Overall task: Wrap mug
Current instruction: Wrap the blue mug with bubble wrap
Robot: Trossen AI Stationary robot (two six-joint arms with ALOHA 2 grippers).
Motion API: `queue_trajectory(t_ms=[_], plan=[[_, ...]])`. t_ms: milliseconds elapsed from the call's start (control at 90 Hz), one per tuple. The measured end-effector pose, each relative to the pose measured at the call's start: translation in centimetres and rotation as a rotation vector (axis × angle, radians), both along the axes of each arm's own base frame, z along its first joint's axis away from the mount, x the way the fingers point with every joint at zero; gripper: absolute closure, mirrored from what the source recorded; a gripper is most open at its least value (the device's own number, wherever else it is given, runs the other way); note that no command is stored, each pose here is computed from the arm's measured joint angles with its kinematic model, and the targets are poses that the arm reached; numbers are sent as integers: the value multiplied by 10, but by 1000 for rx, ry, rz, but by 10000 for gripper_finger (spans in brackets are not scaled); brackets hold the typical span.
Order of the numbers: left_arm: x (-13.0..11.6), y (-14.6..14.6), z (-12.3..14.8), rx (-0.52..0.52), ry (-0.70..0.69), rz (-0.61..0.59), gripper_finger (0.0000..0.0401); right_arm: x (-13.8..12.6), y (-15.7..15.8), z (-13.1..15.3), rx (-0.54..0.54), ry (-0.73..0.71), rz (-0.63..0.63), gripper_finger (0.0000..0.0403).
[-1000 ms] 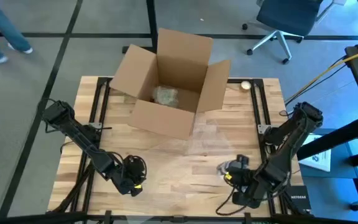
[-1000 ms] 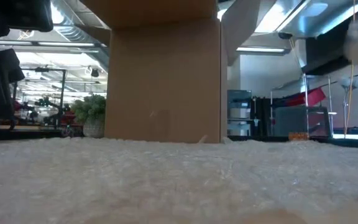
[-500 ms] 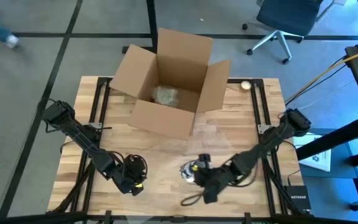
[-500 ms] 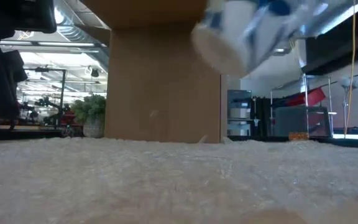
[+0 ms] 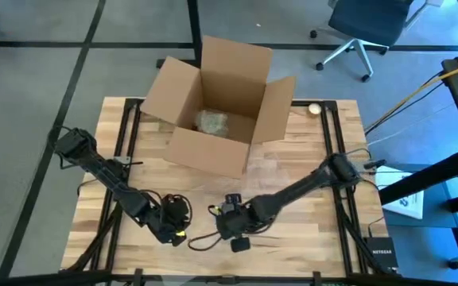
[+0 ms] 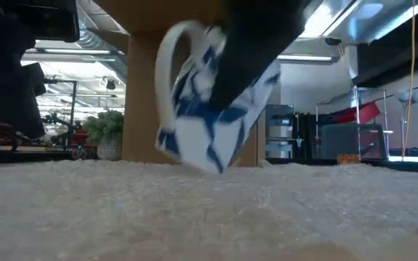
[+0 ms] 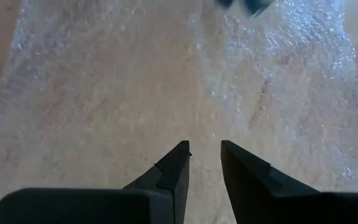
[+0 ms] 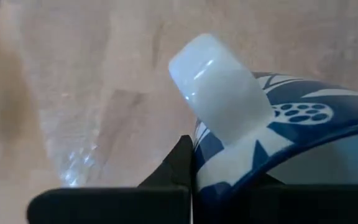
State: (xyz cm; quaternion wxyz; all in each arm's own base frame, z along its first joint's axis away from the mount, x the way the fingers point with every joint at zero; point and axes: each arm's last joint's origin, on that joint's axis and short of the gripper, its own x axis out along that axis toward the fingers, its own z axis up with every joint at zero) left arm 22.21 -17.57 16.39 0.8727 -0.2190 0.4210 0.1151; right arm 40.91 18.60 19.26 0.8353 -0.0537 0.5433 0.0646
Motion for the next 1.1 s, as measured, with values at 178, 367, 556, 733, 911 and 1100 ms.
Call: queue_trajectory(t_ms=[178,367,556,733,911,1100], plan=[[0,0,0,0,0,-1,325,8,-4,-10,33,28,10,380],[0,0,0,0,0,-1,325,12,-4,-16,65,21,15,318],[0,0,0,3,1,-4,325,11,-4,-10,123,28,44,234],[0,0,0,5,1,-6,325,7,-8,12,160,3,46,181],[0,0,0,6,2,-6,325,-2,-12,43,149,-72,39,155],[0,0,0,2,2,-3,325,-27,-16,76,142,-42,54,149]])
